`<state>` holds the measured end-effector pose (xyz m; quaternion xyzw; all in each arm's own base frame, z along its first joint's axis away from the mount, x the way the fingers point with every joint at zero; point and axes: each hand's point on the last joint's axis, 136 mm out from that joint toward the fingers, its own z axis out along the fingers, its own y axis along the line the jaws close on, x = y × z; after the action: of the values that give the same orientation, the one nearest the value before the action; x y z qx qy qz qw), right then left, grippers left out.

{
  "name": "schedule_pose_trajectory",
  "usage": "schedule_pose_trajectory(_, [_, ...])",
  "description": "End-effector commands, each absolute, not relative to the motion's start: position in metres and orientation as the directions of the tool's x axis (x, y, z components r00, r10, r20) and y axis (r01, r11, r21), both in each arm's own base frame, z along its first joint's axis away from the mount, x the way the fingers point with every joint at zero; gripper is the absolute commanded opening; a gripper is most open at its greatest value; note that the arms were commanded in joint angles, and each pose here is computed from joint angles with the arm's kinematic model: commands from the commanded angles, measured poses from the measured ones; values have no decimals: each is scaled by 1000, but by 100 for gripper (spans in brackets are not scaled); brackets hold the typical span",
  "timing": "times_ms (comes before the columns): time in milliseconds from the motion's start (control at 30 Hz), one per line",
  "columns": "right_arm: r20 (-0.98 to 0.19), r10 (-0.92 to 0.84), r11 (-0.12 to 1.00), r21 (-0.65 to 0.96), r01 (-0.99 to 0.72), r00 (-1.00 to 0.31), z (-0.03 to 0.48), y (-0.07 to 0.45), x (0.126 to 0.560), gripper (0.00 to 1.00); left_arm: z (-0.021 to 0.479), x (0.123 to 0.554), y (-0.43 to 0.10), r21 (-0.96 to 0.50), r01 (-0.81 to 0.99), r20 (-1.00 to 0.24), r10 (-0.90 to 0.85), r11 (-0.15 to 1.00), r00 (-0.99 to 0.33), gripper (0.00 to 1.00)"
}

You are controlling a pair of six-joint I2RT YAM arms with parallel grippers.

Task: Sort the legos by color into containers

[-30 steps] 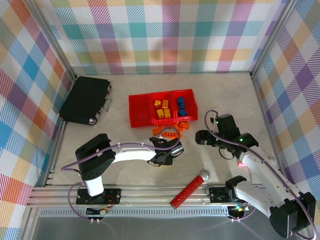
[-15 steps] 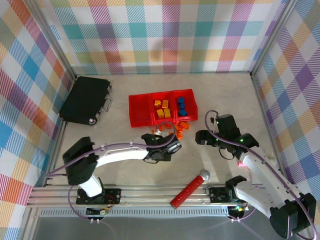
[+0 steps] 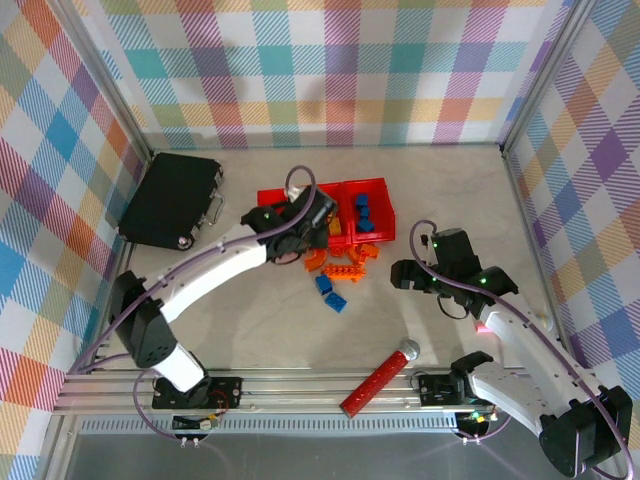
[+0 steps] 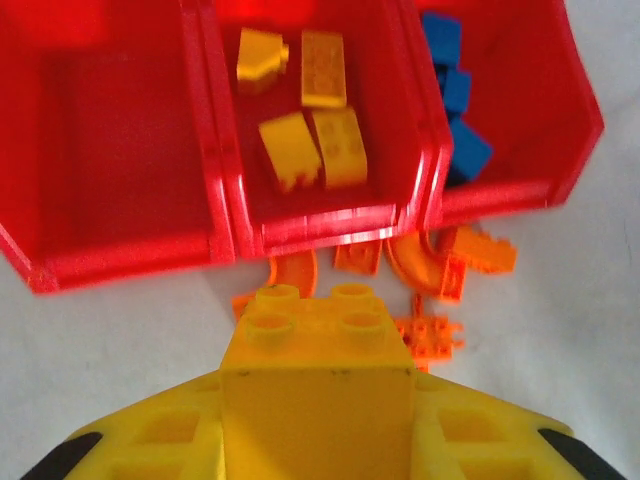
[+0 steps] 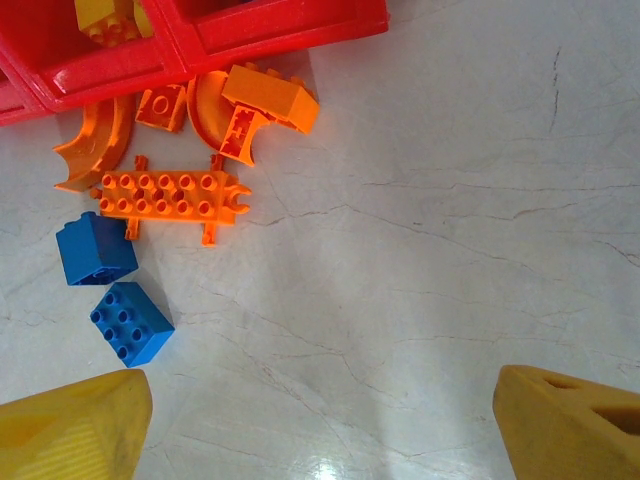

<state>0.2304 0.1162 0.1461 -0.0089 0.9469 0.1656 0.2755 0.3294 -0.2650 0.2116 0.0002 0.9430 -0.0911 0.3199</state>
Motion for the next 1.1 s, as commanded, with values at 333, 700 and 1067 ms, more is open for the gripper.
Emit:
schedule_pose_trajectory(333, [-522,74,943,314,-110,-850,144,116,229,89,182,440,-308,-208,118,-602,-32,971,-798,32])
schedule_pose_trajectory(700, [-522,61,951,289,-109,-851,142,109,222,89,137,481,-302,-251,41,-561,-111,967,-820,32])
schedule_pose_trajectory(1067, [-512,72,948,302,-101,-856,138,111,222,89,119,482,-306,-252,74,-540,-77,965,-838,47])
